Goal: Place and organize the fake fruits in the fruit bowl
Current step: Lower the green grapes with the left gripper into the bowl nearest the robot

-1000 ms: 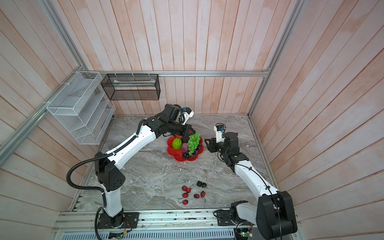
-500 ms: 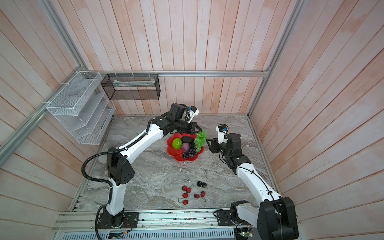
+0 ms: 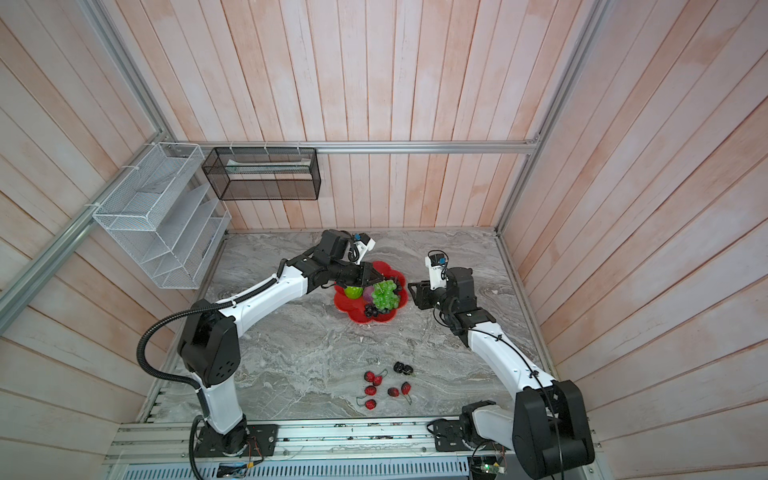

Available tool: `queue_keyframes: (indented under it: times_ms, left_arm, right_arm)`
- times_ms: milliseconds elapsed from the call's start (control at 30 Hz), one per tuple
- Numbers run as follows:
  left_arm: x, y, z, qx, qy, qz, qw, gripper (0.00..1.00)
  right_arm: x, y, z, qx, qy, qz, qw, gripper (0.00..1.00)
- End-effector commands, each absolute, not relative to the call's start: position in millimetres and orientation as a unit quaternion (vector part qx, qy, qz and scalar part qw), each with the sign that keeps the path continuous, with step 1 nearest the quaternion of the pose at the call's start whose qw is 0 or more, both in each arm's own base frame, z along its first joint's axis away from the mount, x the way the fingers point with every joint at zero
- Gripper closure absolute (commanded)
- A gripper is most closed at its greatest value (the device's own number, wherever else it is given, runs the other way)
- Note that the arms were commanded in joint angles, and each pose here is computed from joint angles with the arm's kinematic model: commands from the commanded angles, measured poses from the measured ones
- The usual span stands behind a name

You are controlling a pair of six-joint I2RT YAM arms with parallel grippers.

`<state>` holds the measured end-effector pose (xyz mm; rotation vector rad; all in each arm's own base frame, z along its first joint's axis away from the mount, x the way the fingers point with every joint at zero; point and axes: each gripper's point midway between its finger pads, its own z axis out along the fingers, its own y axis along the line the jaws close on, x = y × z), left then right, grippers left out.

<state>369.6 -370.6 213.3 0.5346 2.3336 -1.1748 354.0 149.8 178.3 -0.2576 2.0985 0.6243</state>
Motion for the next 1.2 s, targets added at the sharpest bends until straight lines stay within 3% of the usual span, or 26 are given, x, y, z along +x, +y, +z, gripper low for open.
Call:
queue_keyframes:
  times_ms: [0, 533, 1167]
  left_arm:
    - [366.9, -367.0, 232.6, 0.201, 0.830, -0.451, 0.259, 1.00]
    - [359.1, -330.6, 197.4, 0.153, 0.840, -0.459, 0.246, 1.00]
    - [377.9, -281.0, 137.4, 0.094, 0.867, -0.436, 0.221, 0.95]
  right_arm:
    - [360.5, 156.9, 186.4, -0.119, 0.845, 0.251, 0.457, 0.51]
    - [376.5, 205.5, 152.5, -0.169, 0.855, 0.268, 0.410, 0.52]
    - [354.7, 255.1, 116.8, -0.239, 0.855, 0.295, 0.353, 0.57]
